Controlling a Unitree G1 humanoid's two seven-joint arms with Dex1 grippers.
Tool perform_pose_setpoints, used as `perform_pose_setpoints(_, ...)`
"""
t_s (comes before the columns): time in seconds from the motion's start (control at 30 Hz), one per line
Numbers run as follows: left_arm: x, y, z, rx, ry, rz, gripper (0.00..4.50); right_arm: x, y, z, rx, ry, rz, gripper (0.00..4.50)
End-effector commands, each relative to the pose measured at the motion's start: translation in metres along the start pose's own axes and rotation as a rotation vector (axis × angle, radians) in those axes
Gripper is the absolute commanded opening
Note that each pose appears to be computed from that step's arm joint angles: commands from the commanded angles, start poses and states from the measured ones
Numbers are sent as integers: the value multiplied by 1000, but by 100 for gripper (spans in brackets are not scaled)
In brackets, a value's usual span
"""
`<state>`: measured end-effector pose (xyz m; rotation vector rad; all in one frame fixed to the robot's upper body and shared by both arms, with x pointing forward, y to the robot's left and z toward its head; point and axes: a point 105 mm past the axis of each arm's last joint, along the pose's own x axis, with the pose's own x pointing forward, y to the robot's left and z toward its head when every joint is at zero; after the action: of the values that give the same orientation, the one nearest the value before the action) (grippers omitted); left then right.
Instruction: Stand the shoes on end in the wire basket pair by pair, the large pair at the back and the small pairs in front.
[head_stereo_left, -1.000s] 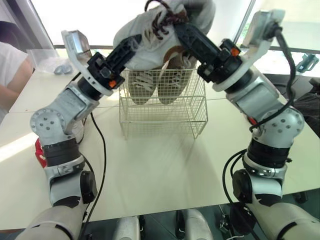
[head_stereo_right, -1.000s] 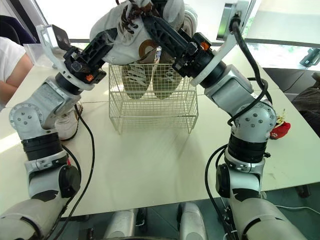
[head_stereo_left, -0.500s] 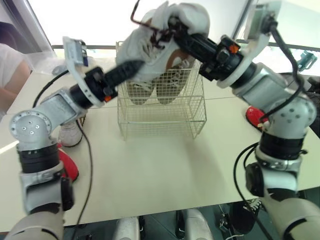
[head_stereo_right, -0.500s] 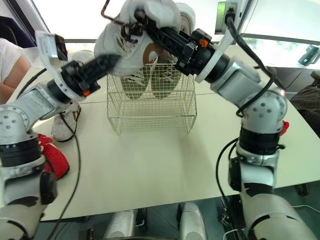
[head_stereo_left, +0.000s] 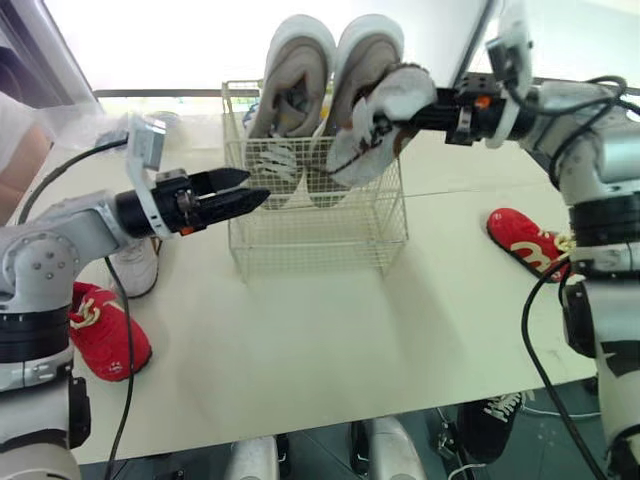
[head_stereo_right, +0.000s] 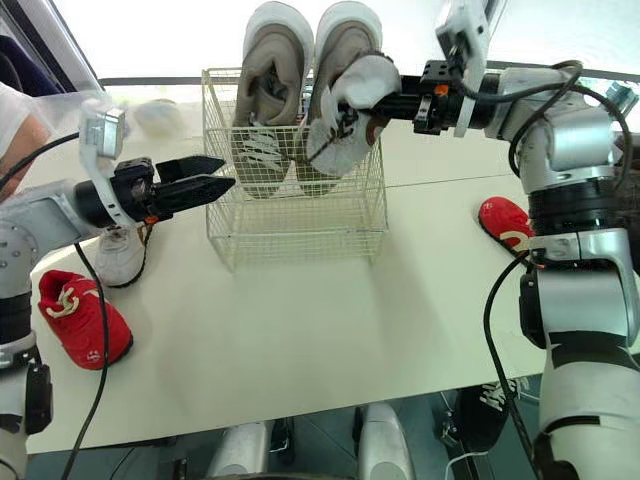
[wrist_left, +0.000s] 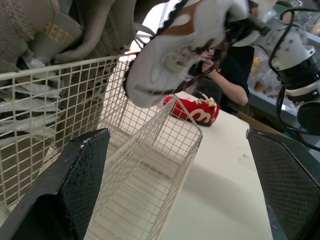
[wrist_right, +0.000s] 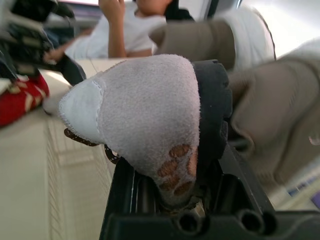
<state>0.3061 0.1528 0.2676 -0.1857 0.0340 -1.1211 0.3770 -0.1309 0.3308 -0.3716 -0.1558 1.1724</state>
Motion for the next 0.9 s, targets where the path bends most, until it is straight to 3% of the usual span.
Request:
perform_pose_setpoints(0.03,-1,-8,11,65,-36,-7,449,6,0,14,-115,-18,41,53)
perform_pose_setpoints(0.33,5,-12,9,64,-47,-9,449,27,4,-22,-62,12,89,53)
perform_pose_setpoints(0.67,14,-16,4,82,-29,-22,449,28,3,-50,-77,90,49,53)
perform_pose_setpoints(0.9,20,-16,2,90,-18,-34,450,24,3,-48,-83,67,12,404)
